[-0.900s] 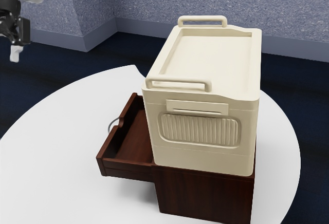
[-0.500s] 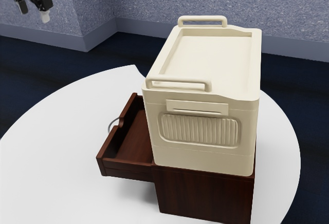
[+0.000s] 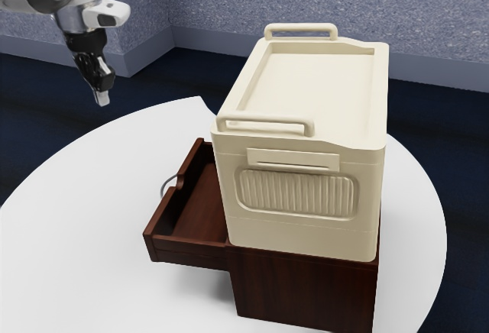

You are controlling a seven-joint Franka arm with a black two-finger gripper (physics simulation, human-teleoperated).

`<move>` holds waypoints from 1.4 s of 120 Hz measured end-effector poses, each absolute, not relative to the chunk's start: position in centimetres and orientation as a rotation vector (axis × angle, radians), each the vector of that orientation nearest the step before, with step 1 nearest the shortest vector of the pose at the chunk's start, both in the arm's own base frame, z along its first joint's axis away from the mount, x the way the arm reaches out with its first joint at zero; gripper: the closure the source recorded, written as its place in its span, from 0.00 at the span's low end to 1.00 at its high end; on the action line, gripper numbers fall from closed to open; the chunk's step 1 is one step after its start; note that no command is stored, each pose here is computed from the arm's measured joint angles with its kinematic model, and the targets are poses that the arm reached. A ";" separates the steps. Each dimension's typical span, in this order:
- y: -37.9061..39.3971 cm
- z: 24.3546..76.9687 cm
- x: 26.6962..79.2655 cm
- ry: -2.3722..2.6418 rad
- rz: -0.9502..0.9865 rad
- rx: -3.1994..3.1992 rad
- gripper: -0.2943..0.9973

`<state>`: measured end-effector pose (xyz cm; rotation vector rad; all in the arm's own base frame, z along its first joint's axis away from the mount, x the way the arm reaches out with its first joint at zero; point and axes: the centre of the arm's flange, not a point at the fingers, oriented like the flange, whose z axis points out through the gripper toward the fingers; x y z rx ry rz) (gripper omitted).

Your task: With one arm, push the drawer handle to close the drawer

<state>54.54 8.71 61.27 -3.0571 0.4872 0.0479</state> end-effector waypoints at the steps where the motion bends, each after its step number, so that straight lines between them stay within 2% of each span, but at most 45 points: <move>1: 8.7 60.9 54.6 0.492 0.050 -3.057 0.80; 16: 8.6 55.6 54.5 0.563 0.060 -3.072 0.82; 43: 11.8 49.4 53.9 0.597 -0.035 -3.073 0.83; 63: 10.2 47.5 54.7 0.753 -0.149 -3.025 0.83; 87: 8.4 43.5 53.8 0.956 -0.130 -2.974 0.84; 128: 2.6 39.6 53.4 1.351 -0.105 -2.785 0.84; 168: -0.5 39.2 54.3 1.558 -0.194 -2.603 0.84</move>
